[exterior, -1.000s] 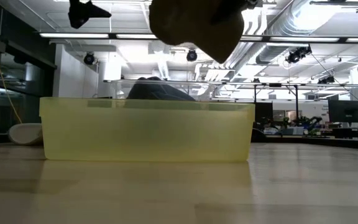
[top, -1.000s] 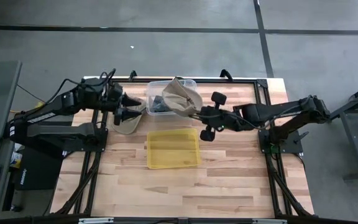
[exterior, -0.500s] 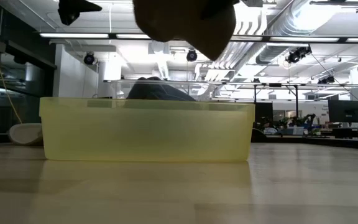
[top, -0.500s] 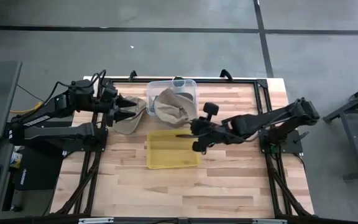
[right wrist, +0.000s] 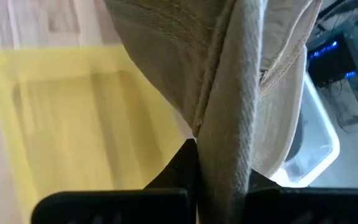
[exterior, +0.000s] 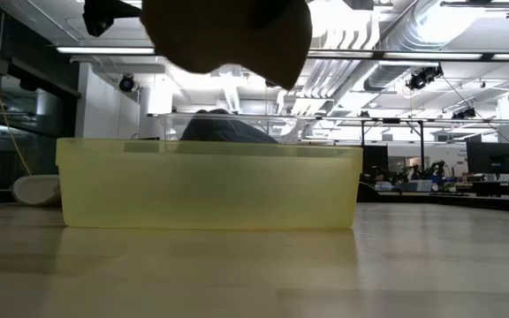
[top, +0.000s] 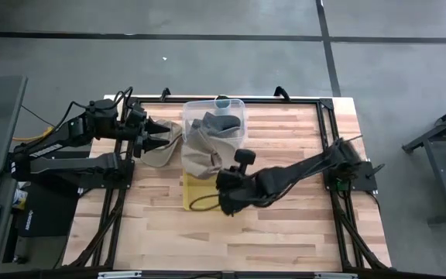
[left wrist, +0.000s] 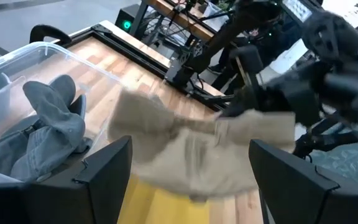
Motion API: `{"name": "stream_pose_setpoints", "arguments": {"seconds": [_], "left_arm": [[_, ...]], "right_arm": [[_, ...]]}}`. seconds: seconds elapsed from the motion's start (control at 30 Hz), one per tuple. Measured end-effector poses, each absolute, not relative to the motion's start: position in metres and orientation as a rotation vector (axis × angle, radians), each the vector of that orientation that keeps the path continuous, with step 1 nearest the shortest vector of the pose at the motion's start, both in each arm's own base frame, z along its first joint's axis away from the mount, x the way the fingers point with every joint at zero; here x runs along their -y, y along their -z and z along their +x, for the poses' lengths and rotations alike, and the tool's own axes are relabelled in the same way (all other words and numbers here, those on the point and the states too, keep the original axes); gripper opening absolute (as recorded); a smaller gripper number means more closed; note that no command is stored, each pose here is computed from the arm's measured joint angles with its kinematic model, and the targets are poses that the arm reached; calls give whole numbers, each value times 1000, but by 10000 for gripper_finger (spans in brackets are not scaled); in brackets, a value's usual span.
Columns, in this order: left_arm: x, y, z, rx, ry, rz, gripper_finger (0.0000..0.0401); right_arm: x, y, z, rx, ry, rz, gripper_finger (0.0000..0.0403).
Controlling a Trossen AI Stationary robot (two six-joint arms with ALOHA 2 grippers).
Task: Pick & Place hat
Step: Put the right brown cap into the yellow bin
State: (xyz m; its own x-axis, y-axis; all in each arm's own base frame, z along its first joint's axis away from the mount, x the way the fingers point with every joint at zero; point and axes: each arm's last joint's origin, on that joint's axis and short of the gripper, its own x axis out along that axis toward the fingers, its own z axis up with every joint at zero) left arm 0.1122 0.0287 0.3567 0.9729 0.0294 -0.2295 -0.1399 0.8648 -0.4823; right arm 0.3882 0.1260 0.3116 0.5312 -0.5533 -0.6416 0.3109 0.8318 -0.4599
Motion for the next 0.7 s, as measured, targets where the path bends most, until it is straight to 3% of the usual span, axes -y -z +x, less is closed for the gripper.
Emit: {"name": "stream_pose_setpoints", "arguments": {"seconds": [0.3,0.7], "left_arm": [[-28,-356,112,-230,-69,-524,301],[-28,-356,112,-227,-76,-611,301]], "right_arm": [[-155,-280,389,-1044,569,-311,6],[-171,-251,386,-1067,558,-191,6]]}}
